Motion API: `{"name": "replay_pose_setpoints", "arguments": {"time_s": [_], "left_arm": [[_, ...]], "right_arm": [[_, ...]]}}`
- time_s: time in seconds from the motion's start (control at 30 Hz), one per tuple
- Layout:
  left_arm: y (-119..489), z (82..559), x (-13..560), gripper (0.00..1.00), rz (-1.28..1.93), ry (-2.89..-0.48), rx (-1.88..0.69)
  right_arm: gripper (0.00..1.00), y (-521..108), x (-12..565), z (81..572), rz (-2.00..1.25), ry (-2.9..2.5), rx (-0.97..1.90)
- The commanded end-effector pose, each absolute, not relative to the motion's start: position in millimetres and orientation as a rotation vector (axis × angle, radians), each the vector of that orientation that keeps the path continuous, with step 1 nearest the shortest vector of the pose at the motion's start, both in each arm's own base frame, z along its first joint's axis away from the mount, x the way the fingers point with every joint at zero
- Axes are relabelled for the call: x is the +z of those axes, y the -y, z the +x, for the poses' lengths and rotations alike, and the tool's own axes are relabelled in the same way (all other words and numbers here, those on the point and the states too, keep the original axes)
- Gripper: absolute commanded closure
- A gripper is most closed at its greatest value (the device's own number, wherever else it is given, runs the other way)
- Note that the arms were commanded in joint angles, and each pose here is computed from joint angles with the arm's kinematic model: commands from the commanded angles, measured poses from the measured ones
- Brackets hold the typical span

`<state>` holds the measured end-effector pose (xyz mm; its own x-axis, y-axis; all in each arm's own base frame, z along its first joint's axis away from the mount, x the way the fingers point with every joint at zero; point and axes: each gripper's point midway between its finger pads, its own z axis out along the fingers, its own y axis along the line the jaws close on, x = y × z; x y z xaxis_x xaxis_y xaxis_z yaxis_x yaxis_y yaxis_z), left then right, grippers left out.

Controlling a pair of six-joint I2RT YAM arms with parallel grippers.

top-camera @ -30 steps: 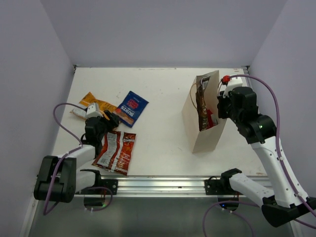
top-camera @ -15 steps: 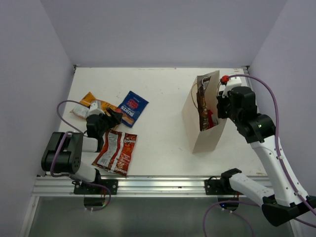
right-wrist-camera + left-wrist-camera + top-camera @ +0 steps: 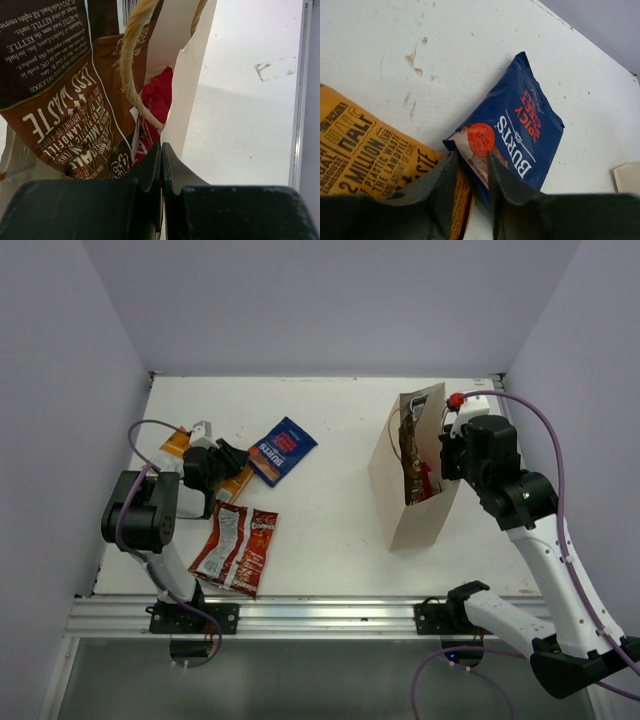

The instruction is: Place the snacks into the paper bag

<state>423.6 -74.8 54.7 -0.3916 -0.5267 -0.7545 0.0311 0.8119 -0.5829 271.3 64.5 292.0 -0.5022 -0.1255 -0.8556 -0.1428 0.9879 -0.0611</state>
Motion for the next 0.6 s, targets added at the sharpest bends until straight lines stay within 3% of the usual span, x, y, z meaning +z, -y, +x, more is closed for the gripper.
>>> {"name": "replay_pose_setpoints", "arguments": {"time_s": [0.0,0.27,0.57], "left_arm": [[77,443,58,0.71,-0.355,-1.883,-0.656],[89,449,61,0.98,-0.307,-1.874,-0.727],[107,443,111,1.0,-0.205,-1.778,-0.768]], "right_arm": [[1.0,-65,294,272,-0.207,-2.096,0.01],[1.0,-64,294,271,-0.204,-2.096,0.008],[1.0,-64,293,272,-0.202,-2.097,0.005]]}}
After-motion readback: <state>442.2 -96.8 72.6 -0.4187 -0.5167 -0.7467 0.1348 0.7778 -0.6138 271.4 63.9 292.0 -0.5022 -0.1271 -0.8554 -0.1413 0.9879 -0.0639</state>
